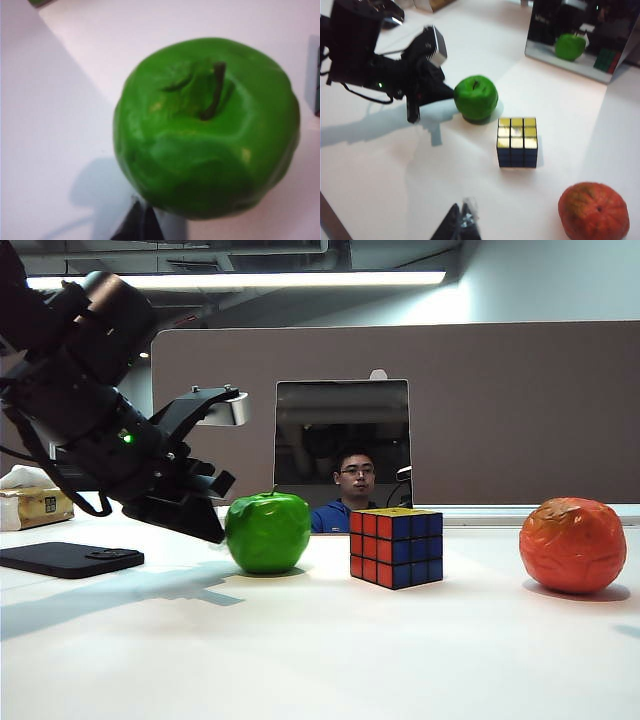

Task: Move all the fruits on the tabletop near the face of the Rubik's cube that has the color most similar to each fruit.

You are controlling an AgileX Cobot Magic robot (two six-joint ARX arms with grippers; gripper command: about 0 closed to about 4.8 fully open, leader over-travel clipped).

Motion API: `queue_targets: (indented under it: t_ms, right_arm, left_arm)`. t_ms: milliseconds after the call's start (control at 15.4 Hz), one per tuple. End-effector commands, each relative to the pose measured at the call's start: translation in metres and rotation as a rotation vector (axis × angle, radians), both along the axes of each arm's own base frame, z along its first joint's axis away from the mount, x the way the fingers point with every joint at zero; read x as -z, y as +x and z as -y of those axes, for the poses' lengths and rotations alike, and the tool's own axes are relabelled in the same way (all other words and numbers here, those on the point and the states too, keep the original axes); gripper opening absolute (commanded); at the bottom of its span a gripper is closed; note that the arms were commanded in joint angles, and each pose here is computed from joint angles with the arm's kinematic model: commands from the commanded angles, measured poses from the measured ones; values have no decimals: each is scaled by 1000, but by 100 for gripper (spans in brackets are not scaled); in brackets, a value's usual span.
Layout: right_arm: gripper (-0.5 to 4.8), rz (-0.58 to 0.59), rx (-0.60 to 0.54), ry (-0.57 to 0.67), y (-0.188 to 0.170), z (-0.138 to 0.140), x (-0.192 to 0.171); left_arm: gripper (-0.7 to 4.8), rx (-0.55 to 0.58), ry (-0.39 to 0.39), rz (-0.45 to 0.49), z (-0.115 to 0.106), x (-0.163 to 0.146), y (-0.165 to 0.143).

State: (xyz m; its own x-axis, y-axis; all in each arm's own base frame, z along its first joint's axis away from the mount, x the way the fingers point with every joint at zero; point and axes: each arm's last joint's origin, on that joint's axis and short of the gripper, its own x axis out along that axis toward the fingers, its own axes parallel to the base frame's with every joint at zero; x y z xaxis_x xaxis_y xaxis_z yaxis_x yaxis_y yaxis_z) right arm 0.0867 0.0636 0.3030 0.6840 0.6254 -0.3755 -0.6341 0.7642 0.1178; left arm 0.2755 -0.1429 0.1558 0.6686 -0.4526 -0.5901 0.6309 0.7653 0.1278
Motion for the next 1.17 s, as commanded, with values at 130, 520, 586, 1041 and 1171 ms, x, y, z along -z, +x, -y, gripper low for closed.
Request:
queue_targets:
  t_ms: [130, 520, 586, 1041, 1171]
  right_arm:
    - [-1, -4, 2, -7, 0, 0, 0]
    - [-1, -8, 3, -10, 0, 0, 0]
    - [-1, -9, 2, -10, 0, 0, 0]
    - [-1, -14, 3, -14, 1, 0, 1]
    - [-1, -15, 3, -15, 1, 0, 1]
  left_arm:
    - [-5, 33, -39, 11, 9, 1, 14]
    - [-5, 121, -133, -39, 23, -7, 27]
    - [-5, 124, -136, -50, 24, -3, 27]
    - [-5, 156, -171, -58, 31, -3, 35]
    - [-5, 156, -170, -58, 31, -3, 35]
